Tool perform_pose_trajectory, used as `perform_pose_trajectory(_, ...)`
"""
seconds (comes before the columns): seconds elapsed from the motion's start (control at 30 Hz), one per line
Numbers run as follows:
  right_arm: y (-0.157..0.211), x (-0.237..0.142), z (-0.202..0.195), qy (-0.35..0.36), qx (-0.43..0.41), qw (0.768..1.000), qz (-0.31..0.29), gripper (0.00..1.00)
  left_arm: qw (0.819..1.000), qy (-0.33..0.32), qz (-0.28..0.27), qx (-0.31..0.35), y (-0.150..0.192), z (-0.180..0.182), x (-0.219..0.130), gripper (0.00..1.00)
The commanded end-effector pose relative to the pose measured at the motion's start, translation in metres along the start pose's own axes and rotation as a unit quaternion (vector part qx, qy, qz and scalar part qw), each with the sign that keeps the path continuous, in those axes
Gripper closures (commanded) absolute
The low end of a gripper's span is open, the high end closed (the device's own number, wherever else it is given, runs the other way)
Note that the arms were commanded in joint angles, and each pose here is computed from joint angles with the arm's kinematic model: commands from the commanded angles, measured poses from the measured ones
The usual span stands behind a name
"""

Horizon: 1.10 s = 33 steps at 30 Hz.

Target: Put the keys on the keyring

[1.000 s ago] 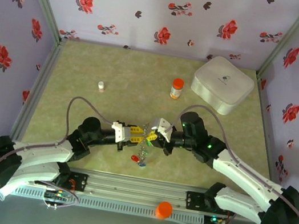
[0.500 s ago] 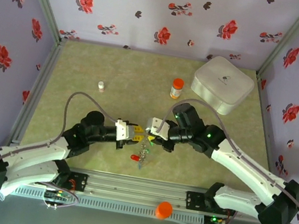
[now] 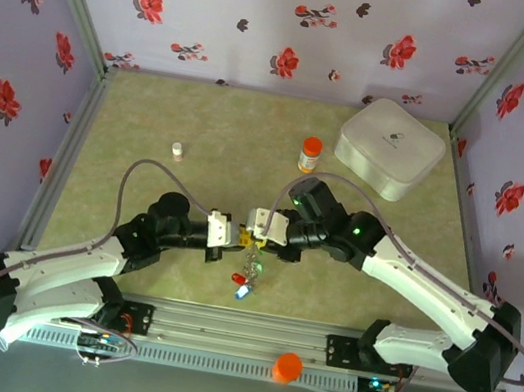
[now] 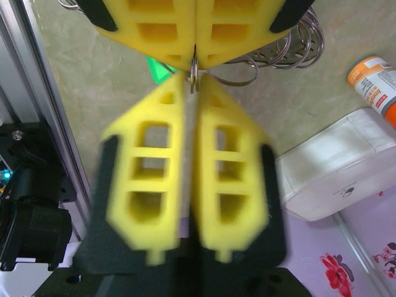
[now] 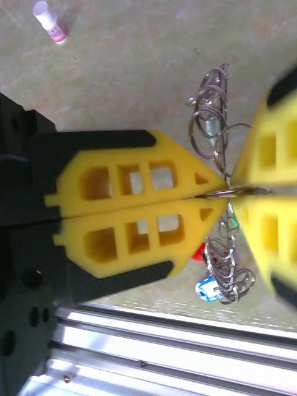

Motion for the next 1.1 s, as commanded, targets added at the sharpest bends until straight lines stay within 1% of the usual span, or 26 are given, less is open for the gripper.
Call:
perform_pose_trajectory(0.0,-0.007,-0.023,0.001,0.01,0.021,0.995,-0.093,0.71,0.999,-0.023,-0.03,0.016,-0.012,0.007,-0.003,1.0)
perform_pose_trajectory(0.03,-0.005,-0.027,-0.001,0.011,0.036,0.993,-0.115,0.68,0.999,-0.031,-0.039,0.014,-0.011,0.006,-0.004,1.0)
perform_pose_trajectory(0.1,0.003,-0.029,-0.004,0.015,0.069,0.988,-0.139,0.68,0.997,-0.05,-0.06,0.009,-0.01,0.006,-0.005,1.0)
perform_pose_trajectory(0.2,0.016,-0.021,-0.001,0.007,0.102,0.985,-0.142,0.68,0.993,-0.076,-0.088,0.001,-0.008,0.005,-0.007,1.0)
perform_pose_trajectory(0.3,0.027,-0.012,0.002,-0.004,0.128,0.982,-0.137,0.67,0.989,-0.094,-0.111,-0.004,-0.015,0.01,-0.009,1.0)
perform_pose_trajectory(0.33,0.031,-0.009,0.003,-0.004,0.135,0.981,-0.138,0.66,0.99,-0.091,-0.105,-0.011,-0.007,0.005,-0.009,1.0)
perform_pose_trajectory(0.43,0.036,-0.002,0.002,-0.007,0.147,0.978,-0.149,0.63,0.99,-0.093,-0.109,-0.012,-0.007,0.005,-0.009,1.0)
perform_pose_trajectory(0.63,0.039,0.007,-0.002,0.004,0.15,0.974,-0.169,0.63,0.989,-0.091,-0.117,-0.016,-0.007,0.004,-0.009,1.0)
perform_pose_trajectory(0.8,0.041,0.012,-0.004,0.007,0.151,0.974,-0.168,0.63,0.988,-0.088,-0.123,-0.019,-0.007,0.003,-0.009,1.0)
perform_pose_trajectory(0.97,0.038,0.012,-0.003,-0.004,0.146,0.974,-0.176,0.67,0.988,-0.086,-0.13,-0.021,-0.008,0.003,-0.008,1.0)
perform_pose_trajectory(1.07,0.037,0.013,-0.004,-0.004,0.146,0.974,-0.175,0.73,0.986,-0.081,-0.141,-0.022,-0.011,0.004,-0.007,1.0)
Point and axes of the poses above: each hand's point on the last joint's axis, 136 mm out from that joint toward the fingers, its own x axis out along the fingers, its own z axis along the line the jaws close on, y = z × x, the point moved 9 cm from there along -x, back along the fingers, and after that the axes turned 11 degrees about x, right-handed, at the moved point
